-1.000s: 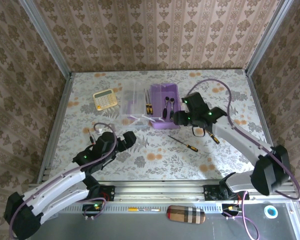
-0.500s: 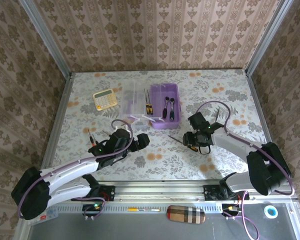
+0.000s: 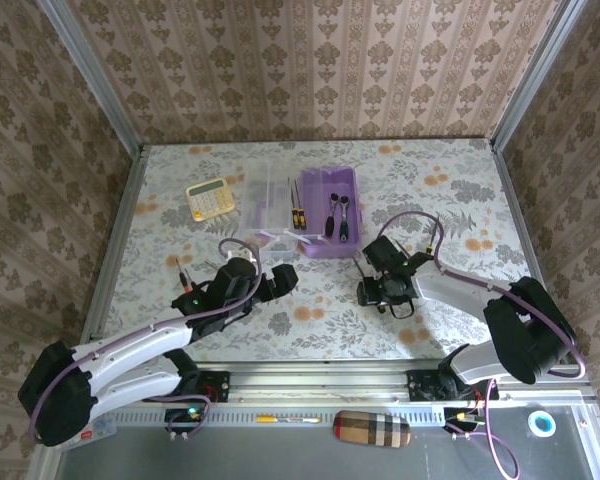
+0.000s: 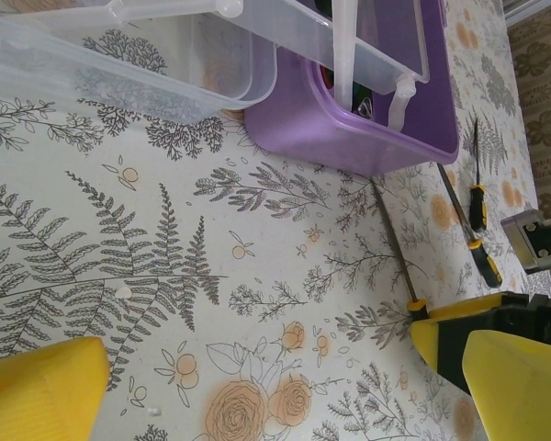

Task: Pack the tool kit

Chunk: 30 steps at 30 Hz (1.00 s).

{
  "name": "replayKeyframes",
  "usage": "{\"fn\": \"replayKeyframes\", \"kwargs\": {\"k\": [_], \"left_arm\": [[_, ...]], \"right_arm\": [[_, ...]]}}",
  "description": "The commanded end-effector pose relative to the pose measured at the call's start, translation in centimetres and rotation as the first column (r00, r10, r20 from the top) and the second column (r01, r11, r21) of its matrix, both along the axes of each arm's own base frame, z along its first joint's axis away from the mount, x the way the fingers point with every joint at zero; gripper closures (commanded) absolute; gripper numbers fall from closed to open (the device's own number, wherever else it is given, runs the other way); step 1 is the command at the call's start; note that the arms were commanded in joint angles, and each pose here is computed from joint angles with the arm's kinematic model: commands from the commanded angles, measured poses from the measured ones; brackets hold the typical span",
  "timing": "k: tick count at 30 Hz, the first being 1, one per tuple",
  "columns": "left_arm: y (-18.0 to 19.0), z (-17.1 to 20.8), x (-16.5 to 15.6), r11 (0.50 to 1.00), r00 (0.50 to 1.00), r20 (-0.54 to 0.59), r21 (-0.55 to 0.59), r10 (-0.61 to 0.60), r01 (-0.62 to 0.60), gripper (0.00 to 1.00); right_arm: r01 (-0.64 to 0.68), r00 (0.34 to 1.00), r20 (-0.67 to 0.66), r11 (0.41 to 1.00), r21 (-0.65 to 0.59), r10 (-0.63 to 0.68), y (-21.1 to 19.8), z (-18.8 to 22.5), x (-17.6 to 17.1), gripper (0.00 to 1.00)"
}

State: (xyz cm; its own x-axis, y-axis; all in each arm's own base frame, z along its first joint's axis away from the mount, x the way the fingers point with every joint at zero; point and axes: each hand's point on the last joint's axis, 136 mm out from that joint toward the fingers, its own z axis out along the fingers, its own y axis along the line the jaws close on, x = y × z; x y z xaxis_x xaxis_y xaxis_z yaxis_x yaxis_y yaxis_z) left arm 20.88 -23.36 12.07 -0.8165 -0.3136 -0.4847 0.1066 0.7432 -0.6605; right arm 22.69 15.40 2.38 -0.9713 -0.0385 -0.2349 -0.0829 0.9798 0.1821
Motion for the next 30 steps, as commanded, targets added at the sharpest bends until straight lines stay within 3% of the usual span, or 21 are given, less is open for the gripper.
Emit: {"fn": "replayKeyframes", "kwargs": {"k": [1, 13, 16, 24, 30], "left_arm": [[-0.1, 0.7, 0.2, 1.0, 1.0, 0.026, 0.005, -0.003, 0.003, 0.0], [0.9, 0.6, -0.2, 1.0, 0.999, 0.027, 0.012, 0.017, -0.017, 0.0], [1.3, 0.6, -0.3, 1.0, 0.999, 0.032, 0.013, 0.026, -0.027, 0.0], [2.0, 1.1, -0.4, 0.999, 0.998, 0.052, 0.016, 0.043, -0.044, 0.0], [2.2, 1.4, -0.4, 0.999, 0.997, 0.055, 0.018, 0.046, -0.047, 0.0]], "right_arm": [[0.0, 1.0, -0.019, 1.0, -0.006, 0.0, 0.3, 0.3, -0.1, 0.51], [0.017, 0.999, -0.035, 0.986, -0.163, -0.023, -0.8, -1.1, 0.7, 0.6], [0.033, 0.999, -0.021, 0.981, -0.189, -0.038, -1.1, -1.2, 0.9, 0.68], [0.056, 0.998, -0.005, 0.985, -0.163, -0.057, -1.0, -0.9, 0.9, 0.79], [0.066, 0.997, 0.053, 0.99, -0.127, -0.06, -0.7, 0.2, 1.6, 0.81]]}}
